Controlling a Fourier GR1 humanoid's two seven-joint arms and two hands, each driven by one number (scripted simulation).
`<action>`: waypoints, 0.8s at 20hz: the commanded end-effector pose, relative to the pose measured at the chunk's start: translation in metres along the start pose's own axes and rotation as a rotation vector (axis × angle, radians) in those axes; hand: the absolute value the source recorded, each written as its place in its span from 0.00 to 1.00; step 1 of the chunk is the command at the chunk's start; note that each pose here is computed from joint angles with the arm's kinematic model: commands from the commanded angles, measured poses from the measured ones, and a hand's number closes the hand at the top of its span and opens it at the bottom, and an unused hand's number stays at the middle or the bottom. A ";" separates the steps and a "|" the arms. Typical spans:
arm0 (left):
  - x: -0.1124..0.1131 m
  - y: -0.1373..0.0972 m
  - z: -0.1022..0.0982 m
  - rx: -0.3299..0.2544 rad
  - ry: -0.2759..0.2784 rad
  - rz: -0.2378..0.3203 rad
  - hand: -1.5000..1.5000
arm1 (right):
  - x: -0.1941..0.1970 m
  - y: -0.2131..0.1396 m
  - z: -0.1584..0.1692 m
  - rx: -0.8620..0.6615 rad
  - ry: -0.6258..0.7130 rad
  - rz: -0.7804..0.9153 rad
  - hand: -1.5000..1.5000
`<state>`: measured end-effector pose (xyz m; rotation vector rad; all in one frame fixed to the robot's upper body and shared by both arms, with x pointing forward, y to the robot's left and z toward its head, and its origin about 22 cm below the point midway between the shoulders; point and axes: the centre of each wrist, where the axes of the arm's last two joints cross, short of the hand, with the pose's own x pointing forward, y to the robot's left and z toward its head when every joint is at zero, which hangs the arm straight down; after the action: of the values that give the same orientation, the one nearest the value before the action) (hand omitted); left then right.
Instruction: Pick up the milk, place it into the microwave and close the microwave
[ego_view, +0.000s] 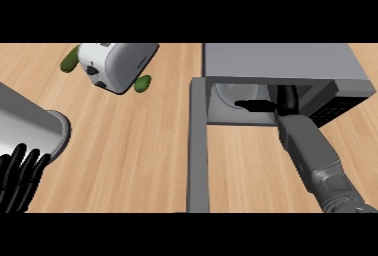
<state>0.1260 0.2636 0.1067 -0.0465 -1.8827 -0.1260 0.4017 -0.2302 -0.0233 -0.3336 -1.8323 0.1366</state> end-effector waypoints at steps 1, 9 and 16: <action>-0.013 0.002 0.002 0.009 0.011 -0.006 0.00 | -0.038 -0.013 0.047 -0.022 0.108 0.007 0.00; -0.007 -0.006 0.000 -0.012 0.012 0.001 0.00 | -0.062 0.006 0.110 -0.005 0.152 -0.143 0.00; -0.006 -0.012 -0.007 -0.222 0.030 0.064 0.00 | -0.080 -0.022 0.165 0.010 0.131 -0.224 0.00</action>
<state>0.1294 0.2549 0.1001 -0.1693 -1.8496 -0.2185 0.2918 -0.2407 -0.1240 -0.1708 -1.7174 -0.0041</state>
